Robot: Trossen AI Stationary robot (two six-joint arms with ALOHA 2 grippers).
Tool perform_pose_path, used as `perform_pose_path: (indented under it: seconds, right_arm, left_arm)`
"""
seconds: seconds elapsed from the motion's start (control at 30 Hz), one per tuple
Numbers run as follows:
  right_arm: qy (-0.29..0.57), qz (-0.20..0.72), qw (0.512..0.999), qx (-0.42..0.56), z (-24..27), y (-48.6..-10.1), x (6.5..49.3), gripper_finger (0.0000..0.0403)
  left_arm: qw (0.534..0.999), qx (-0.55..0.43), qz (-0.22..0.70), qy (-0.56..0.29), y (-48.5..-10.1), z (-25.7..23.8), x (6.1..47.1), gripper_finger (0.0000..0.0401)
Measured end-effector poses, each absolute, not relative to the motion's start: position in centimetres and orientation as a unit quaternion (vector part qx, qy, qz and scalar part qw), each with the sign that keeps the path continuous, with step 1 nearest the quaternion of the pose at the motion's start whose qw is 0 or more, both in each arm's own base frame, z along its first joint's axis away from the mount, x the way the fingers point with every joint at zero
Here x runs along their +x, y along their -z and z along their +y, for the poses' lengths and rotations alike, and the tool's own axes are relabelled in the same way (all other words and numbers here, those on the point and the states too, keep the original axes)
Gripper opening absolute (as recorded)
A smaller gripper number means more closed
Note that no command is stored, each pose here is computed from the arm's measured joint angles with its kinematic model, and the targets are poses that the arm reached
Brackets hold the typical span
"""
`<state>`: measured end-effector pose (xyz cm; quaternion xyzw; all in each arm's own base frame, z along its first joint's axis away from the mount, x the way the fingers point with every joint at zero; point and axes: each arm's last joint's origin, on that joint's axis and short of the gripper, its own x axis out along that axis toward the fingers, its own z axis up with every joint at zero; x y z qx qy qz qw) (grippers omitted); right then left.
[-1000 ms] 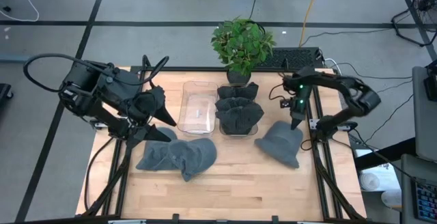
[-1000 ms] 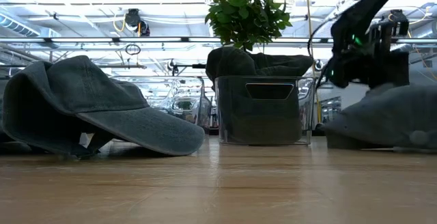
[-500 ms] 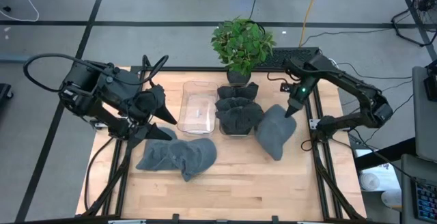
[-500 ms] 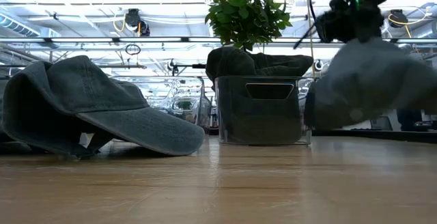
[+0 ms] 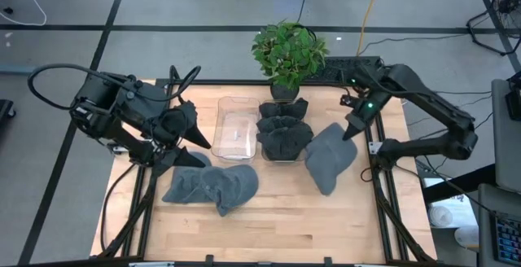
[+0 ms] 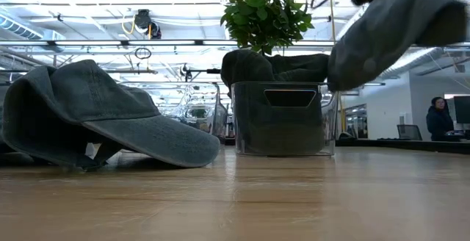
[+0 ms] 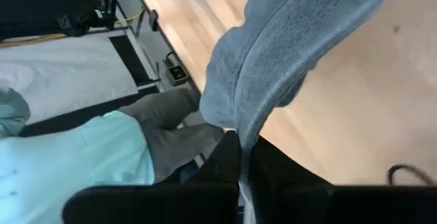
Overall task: Pick & Place hat
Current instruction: Put the right blue cap into the left transparent bin
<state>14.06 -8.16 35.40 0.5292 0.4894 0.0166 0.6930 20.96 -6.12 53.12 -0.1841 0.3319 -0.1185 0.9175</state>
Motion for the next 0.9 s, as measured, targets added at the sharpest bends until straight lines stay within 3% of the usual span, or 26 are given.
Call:
perform_pose_path:
  seconds: [0.33,0.63,0.9]
  right_arm:
    - [0.03,0.465,0.669,0.579,-3.9,-38.4,11.8,0.0]
    - [0.042,0.27,0.787,0.553,-2.4,-42.5,12.8,0.0]
    - [0.021,0.159,0.885,0.437,-1.5,-44.3,15.9,0.0]
  left_arm:
    - [0.918,-0.19,0.329,0.117,-53.2,-6.1,21.0,0.0269]
    - [0.926,-0.182,0.32,0.083,-53.2,-5.9,21.1,0.0269]
    - [0.935,-0.179,0.306,0.024,-53.2,-5.6,21.2,0.0269]
